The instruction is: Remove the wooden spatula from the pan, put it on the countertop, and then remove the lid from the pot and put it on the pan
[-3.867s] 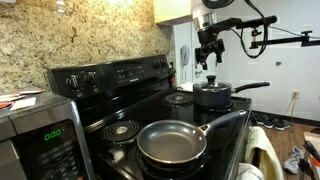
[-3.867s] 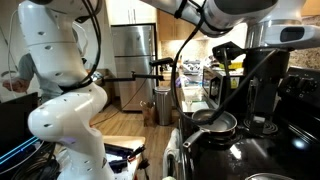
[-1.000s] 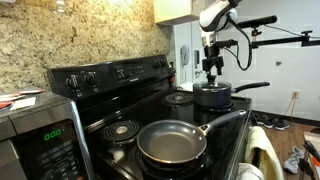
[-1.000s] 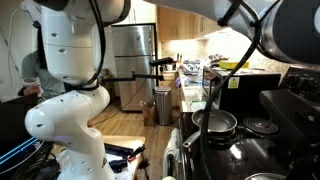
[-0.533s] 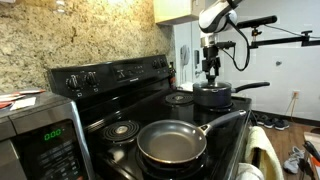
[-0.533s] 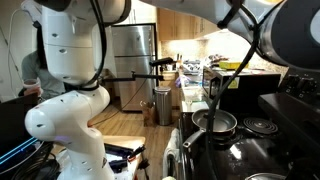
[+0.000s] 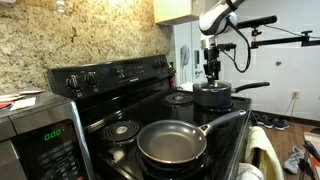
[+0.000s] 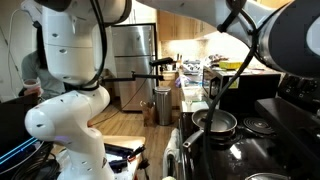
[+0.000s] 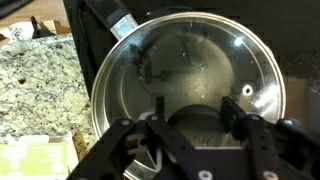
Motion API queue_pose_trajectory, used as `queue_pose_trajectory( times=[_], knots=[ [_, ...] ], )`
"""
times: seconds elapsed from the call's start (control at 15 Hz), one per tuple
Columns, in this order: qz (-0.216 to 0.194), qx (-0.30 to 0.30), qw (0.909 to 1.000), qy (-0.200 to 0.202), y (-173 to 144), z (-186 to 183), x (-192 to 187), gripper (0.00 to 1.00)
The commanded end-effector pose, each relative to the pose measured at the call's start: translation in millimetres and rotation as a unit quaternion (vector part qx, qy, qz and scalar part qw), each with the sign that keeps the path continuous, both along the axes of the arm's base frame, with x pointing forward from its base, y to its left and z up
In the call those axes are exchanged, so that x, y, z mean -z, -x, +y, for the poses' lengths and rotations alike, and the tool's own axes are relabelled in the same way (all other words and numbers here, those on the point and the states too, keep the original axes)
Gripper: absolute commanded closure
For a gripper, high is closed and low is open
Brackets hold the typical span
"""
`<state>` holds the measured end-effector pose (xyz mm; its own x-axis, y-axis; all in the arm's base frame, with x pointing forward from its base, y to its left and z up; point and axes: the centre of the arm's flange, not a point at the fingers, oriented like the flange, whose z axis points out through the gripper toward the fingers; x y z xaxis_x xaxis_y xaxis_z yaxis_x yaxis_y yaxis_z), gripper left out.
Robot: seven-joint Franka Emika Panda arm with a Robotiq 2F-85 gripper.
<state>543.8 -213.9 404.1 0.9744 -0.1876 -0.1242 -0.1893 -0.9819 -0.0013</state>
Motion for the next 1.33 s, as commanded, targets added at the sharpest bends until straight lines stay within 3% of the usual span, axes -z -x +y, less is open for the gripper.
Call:
queue_pose_trajectory(
  times=[0.0, 0.13, 0.27, 0.67, 0.73, 0.8, 1.13, 1.27],
  knots=[
    [-0.008, -0.007, 0.9999, -0.011, 1, -4, 5, 0.68],
    [-0.006, -0.007, 0.9999, -0.01, 2, -4, 6, 0.69],
    [-0.003, -0.004, 0.9999, -0.01, 2, -5, 8, 0.81],
    [-0.006, -0.006, 1.0, -0.002, 2, -4, 1, 0.84],
    [-0.004, -0.007, 1.0, -0.003, 2, -4, 1, 0.34],
    [-0.003, -0.007, 1.0, -0.004, 2, -4, 1, 0.33],
    [-0.021, -0.007, 0.9997, -0.003, -3, -7, -7, 0.03],
    [-0.026, -0.01, 0.9996, -0.002, -6, -8, -8, 0.0]
  ],
)
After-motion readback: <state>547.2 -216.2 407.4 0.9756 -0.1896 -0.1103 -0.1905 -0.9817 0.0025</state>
